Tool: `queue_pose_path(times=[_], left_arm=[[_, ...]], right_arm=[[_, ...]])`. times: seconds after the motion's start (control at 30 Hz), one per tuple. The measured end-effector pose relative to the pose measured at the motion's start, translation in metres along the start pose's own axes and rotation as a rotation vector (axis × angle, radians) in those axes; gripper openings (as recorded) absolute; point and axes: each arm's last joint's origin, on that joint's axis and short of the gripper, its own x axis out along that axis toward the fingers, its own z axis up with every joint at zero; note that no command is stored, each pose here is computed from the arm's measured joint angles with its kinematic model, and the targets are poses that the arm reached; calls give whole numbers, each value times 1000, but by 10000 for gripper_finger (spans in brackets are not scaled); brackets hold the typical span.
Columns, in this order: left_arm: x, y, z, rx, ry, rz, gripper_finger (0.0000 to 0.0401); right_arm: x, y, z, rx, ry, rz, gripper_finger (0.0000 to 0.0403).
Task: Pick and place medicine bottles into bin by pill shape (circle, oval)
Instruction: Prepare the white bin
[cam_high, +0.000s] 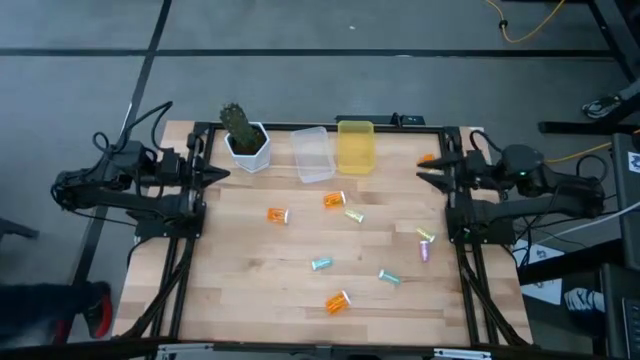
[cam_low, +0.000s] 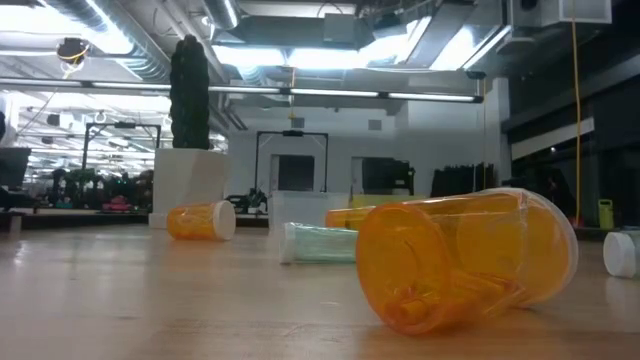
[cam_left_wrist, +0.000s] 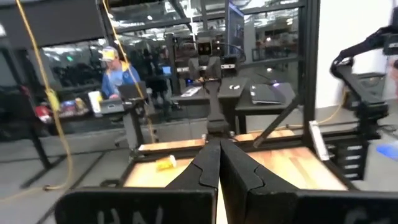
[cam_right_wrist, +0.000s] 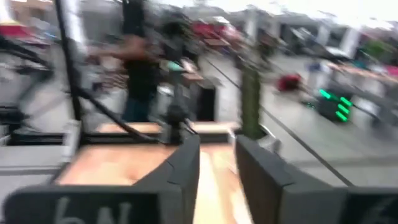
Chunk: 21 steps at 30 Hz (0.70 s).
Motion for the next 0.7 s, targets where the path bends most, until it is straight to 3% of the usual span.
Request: queue_pose_path(times=[0.2,0.4,0.57,0.7], left_arm=[[0,1,2,7,-18,31,0],[0,1,1,-76,-13,30,14],[0,1,1,-88,-13,33,57],[0,5,3,-97,-22,142,82]], right_arm=[[17,-4,-8,2,86,-232,193],[18,-18,-6,17,176,-555,208],[8,-26,17,57,175,-595,209],[-6,-29,29,181,207,-607,209]])
